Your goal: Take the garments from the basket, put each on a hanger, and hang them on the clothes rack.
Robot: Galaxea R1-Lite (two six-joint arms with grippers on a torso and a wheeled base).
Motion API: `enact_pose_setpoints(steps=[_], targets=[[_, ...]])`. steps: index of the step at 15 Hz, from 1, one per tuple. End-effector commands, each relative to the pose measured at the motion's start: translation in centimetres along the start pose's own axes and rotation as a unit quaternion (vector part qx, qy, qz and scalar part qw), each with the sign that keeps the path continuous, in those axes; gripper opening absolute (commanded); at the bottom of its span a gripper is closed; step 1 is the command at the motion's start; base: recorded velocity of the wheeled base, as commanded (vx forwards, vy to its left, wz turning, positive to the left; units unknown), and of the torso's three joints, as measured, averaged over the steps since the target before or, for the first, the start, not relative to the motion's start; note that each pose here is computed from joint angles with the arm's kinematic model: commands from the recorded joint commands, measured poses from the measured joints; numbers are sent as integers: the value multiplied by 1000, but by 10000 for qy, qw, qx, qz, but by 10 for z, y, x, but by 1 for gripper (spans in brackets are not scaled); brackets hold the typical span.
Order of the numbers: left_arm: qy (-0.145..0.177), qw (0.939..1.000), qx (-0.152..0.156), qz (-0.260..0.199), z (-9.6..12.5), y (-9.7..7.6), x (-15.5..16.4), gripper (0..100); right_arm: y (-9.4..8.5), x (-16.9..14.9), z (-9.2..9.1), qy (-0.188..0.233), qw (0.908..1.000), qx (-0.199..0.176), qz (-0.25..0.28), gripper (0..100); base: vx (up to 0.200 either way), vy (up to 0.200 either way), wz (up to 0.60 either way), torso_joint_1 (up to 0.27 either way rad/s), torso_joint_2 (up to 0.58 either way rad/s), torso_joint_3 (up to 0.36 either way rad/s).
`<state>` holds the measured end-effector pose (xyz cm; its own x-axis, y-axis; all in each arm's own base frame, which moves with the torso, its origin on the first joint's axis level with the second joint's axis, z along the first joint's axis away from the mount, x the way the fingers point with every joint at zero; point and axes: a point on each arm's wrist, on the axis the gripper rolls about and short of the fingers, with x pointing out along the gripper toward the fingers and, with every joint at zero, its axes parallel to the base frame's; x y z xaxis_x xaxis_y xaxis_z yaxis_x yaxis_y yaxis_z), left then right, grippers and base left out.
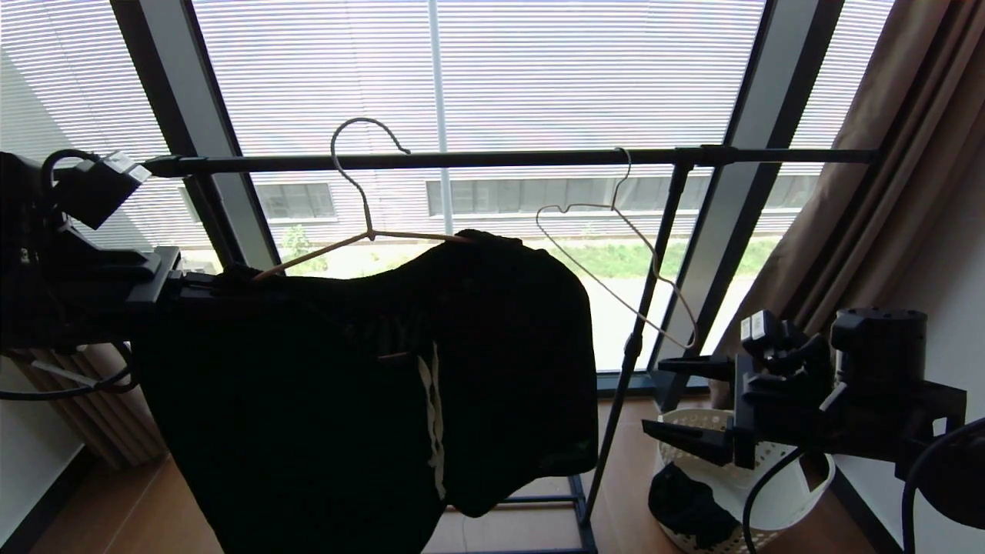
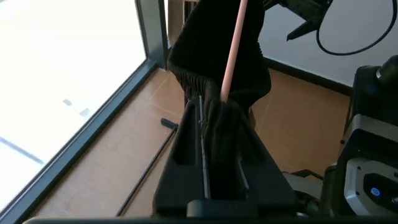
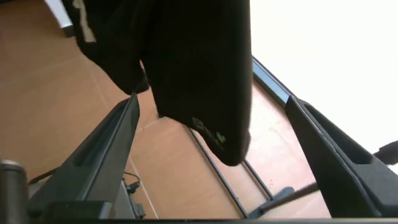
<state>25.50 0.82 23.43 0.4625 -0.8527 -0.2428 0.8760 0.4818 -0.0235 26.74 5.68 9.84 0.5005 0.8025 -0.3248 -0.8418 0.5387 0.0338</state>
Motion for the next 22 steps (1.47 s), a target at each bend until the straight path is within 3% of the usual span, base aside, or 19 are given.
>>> enact_pose_setpoints(steps=[1, 7, 10, 13, 16, 22], targets=[[2, 9999, -147, 14, 3, -2, 1, 0, 2, -2, 11, -73, 9997, -71, -237, 100, 0, 0, 0, 0, 0, 0], [248, 9983, -263, 457, 20, -7, 32, 0, 34, -5, 61, -626, 9916, 497, -1014, 100, 0, 0, 0, 0, 0, 0], [360, 9956, -331, 801, 21, -6, 55, 0, 40, -1, 66, -634, 9889, 446, -1269, 100, 0, 0, 0, 0, 0, 0], [268, 9879, -544, 1428, 23, 1, 89, 0, 45, -6, 69, -688, 9875, 405, -1361, 100, 0, 0, 0, 0, 0, 0], [207, 9771, -773, 1970, 24, 19, 118, 0, 47, -8, 68, -694, 9874, 402, -1362, 100, 0, 0, 0, 0, 0, 0], [208, 9767, -814, 1974, 24, 21, 126, 0, 57, -12, 66, -683, 9882, 354, -1322, 100, 0, 0, 0, 0, 0, 0]])
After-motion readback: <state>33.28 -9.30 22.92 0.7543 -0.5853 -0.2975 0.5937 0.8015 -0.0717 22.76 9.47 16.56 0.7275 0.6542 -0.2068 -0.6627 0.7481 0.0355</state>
